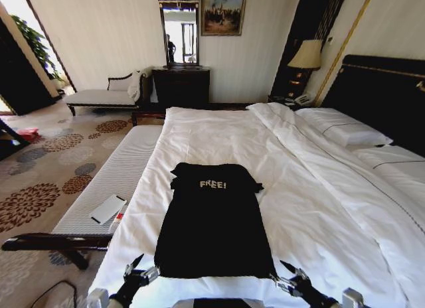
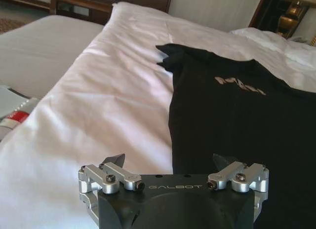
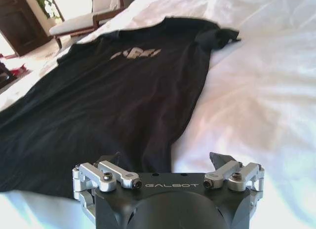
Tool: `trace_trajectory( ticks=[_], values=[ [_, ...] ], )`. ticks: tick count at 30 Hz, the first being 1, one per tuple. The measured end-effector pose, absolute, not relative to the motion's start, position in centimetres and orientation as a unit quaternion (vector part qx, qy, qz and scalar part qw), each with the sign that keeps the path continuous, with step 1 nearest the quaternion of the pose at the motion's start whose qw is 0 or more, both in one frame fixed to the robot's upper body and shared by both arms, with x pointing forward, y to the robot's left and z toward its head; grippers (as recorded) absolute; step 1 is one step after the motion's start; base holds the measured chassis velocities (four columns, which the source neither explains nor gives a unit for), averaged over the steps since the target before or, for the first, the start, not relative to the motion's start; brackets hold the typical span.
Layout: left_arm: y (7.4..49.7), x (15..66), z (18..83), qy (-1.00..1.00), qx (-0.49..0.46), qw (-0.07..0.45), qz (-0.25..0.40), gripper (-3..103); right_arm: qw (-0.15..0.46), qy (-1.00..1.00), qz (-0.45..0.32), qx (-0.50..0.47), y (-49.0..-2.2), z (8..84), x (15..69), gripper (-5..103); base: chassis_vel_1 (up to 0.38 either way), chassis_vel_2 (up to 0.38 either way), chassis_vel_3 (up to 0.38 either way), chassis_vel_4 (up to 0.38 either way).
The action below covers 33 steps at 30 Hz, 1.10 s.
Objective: Fold the clothes on the bed.
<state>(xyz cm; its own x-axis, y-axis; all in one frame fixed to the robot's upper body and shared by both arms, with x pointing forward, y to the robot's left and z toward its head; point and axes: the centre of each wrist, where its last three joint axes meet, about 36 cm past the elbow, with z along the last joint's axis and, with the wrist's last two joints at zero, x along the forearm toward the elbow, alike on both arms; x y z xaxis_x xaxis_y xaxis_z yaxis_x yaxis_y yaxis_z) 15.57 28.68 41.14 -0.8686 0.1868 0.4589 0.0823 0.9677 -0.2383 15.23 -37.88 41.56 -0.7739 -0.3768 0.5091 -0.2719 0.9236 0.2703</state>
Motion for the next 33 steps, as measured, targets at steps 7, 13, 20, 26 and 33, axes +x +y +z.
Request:
trace_trajectory(
  ticks=[7, 13, 20, 26, 33],
  values=[
    [28.5, 19.0, 41.4, -0.979, -0.039, 0.180, 0.089, 100, 0.232, -0.955, -0.121, 0.143, -39.2, 42.1, 19.6, 100, 0.000, 0.000, 0.000, 0.000],
    [27.7, 21.5, 41.6, -0.987, -0.033, 0.143, 0.063, 100, 0.194, -0.957, -0.153, 0.154, -40.6, 43.9, 24.7, 100, 0.000, 0.000, 0.000, 0.000],
    [26.8, 22.9, 42.0, -0.990, -0.033, 0.130, 0.053, 100, 0.196, -0.950, -0.195, 0.146, -43.0, 45.0, 31.5, 100, 0.000, 0.000, 0.000, 0.000],
    [26.9, 23.1, 41.9, -0.990, -0.030, 0.128, 0.047, 100, 0.176, -0.955, -0.189, 0.146, -43.4, 43.9, 36.1, 100, 0.000, 0.000, 0.000, 0.000],
    [26.8, 24.1, 41.5, -0.993, -0.038, 0.106, 0.028, 100, 0.178, -0.963, -0.171, 0.105, -42.2, 41.2, 38.7, 100, 0.000, 0.000, 0.000, 0.000]
  ],
)
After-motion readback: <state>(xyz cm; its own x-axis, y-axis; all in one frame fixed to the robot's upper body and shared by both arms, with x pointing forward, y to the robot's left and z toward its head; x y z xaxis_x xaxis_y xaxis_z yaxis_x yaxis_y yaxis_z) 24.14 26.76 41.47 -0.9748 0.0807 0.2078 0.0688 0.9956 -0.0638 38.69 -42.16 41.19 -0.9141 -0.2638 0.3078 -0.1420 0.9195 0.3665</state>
